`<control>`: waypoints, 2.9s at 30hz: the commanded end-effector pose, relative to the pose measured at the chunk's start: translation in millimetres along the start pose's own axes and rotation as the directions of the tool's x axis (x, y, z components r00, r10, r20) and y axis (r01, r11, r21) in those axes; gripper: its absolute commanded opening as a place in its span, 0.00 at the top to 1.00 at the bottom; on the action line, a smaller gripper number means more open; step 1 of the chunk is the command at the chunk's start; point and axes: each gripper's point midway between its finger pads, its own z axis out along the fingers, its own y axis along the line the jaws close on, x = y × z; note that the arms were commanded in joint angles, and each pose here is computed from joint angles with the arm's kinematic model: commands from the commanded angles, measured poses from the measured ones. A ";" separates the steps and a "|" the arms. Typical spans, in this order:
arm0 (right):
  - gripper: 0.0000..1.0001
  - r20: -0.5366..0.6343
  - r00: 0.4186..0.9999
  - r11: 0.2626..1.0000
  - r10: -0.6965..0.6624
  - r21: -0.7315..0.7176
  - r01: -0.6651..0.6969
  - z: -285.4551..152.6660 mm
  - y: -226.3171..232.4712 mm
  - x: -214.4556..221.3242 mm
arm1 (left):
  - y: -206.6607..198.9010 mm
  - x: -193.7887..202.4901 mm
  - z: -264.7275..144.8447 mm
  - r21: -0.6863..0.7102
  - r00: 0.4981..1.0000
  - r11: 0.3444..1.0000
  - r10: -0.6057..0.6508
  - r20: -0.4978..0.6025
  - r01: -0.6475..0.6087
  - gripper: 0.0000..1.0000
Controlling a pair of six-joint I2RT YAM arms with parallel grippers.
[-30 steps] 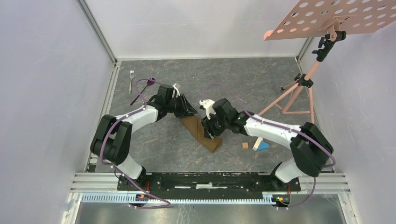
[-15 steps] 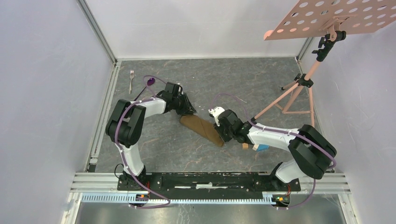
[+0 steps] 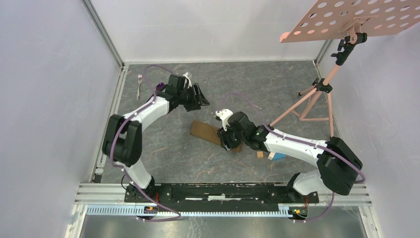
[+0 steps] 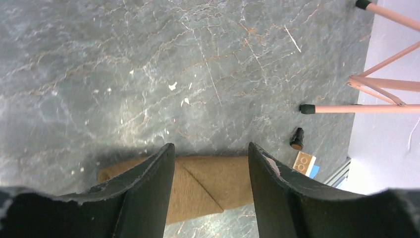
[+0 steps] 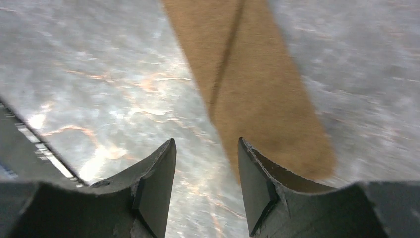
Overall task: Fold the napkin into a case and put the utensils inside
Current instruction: Rotate the smaller rectangle-folded napkin at the center of the board, then move the smaller rectangle-folded napkin to the center of the board, then pick up the spoon from the corner of the board.
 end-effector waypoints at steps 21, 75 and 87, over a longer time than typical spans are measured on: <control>0.43 0.066 0.929 0.928 0.364 0.062 -0.368 30.5 -116.6 8.8 | -6.9 135.8 39.4 0.089 0.939 0.974 -0.172 -0.299 0.207 0.42; 0.16 0.065 0.945 0.946 0.322 0.020 -0.324 -53.2 -57.4 87.7 | -8.9 136.1 -36.6 -0.035 0.979 0.990 0.129 -0.160 -0.137 0.11; 0.10 0.204 0.969 0.989 0.141 0.001 -0.145 -77.6 -61.9 20.4 | 143.9 -109.7 -75.1 -0.540 0.941 0.781 0.334 -0.062 -0.313 0.15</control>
